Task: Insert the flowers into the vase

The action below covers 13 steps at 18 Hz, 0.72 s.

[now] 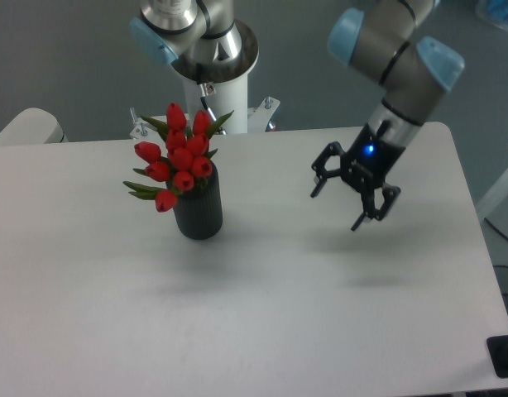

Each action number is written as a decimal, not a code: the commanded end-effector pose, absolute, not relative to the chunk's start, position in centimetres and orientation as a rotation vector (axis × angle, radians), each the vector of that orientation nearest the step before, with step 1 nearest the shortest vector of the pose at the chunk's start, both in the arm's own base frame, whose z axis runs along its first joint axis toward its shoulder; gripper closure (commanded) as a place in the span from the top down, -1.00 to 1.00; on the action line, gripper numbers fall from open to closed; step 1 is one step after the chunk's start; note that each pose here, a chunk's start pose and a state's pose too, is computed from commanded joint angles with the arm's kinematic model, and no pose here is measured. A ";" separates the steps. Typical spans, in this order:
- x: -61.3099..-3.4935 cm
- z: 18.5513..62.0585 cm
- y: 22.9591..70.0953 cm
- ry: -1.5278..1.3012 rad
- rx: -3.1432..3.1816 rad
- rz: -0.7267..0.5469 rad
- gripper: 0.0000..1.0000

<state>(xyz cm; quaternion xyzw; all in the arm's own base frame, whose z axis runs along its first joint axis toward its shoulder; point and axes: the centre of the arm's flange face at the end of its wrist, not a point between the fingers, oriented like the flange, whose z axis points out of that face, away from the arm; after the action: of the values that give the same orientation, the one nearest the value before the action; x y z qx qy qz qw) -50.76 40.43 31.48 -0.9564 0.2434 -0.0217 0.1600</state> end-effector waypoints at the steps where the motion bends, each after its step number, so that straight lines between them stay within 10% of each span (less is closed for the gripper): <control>1: -50.8 31.3 41.6 0.738 -2.762 -0.049 1.00; 13: -51.3 27.1 48.6 1.015 -2.951 0.000 1.00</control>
<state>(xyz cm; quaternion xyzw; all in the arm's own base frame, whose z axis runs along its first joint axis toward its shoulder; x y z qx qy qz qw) -51.34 48.64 27.10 -0.9456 0.3253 -0.0001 0.0103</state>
